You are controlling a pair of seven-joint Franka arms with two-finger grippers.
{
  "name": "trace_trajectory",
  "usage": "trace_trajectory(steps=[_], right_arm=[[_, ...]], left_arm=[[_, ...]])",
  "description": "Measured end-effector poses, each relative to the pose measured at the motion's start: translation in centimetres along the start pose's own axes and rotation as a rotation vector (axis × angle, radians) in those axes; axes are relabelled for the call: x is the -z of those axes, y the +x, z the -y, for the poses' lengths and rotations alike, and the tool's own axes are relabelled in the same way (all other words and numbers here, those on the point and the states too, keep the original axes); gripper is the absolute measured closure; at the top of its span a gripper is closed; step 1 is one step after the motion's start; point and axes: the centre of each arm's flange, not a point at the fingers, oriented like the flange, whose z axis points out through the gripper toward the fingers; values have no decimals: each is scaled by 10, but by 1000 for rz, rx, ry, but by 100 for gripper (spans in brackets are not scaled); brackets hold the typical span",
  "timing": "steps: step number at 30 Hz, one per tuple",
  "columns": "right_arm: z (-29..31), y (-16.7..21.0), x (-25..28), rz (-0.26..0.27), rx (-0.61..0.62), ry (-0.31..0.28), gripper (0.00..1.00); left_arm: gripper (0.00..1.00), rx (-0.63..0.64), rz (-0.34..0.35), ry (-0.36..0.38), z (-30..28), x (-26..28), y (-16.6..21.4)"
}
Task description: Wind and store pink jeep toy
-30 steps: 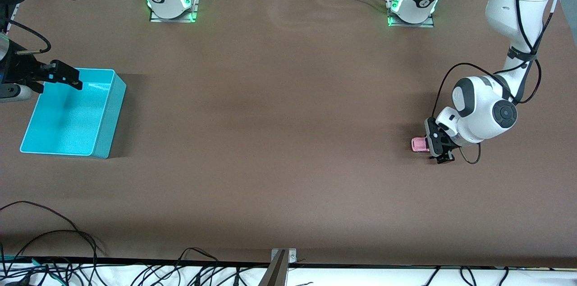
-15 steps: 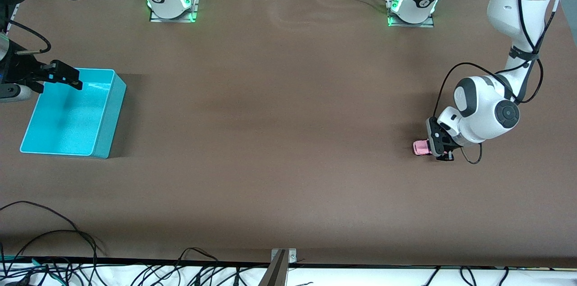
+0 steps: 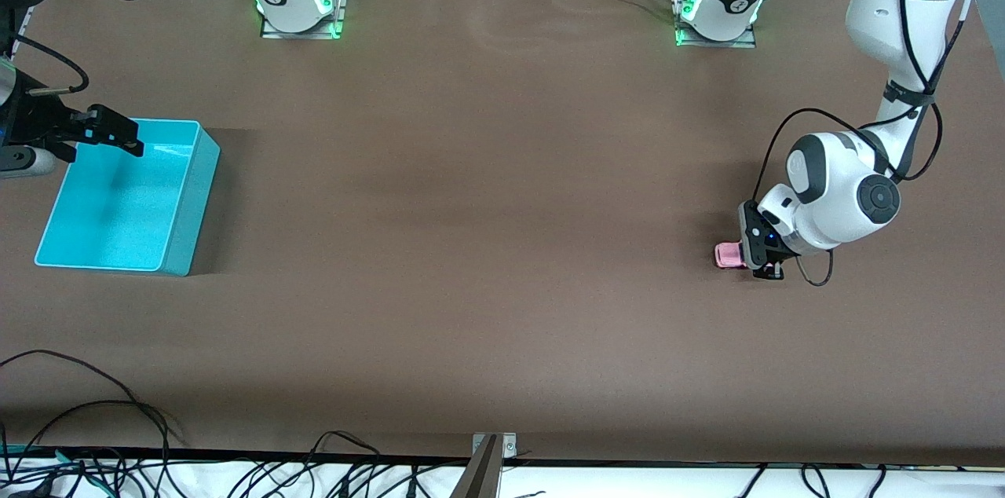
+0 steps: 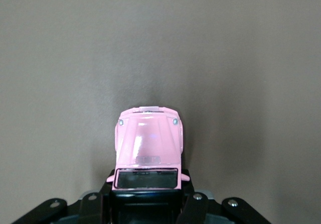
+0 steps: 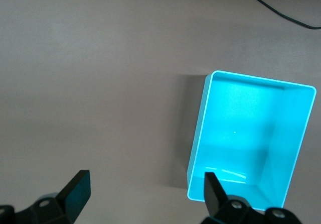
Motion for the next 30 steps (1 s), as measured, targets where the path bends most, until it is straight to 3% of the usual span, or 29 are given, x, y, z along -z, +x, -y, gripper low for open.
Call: trace_trajectory(steps=[17, 30], right_arm=[[0, 0, 0, 0, 0, 0, 0], [0, 0, 0, 0, -1, 0, 0]], left_arm=[[49, -41, -5, -8, -1, -1, 6], [49, -43, -1, -5, -1, 1, -19]])
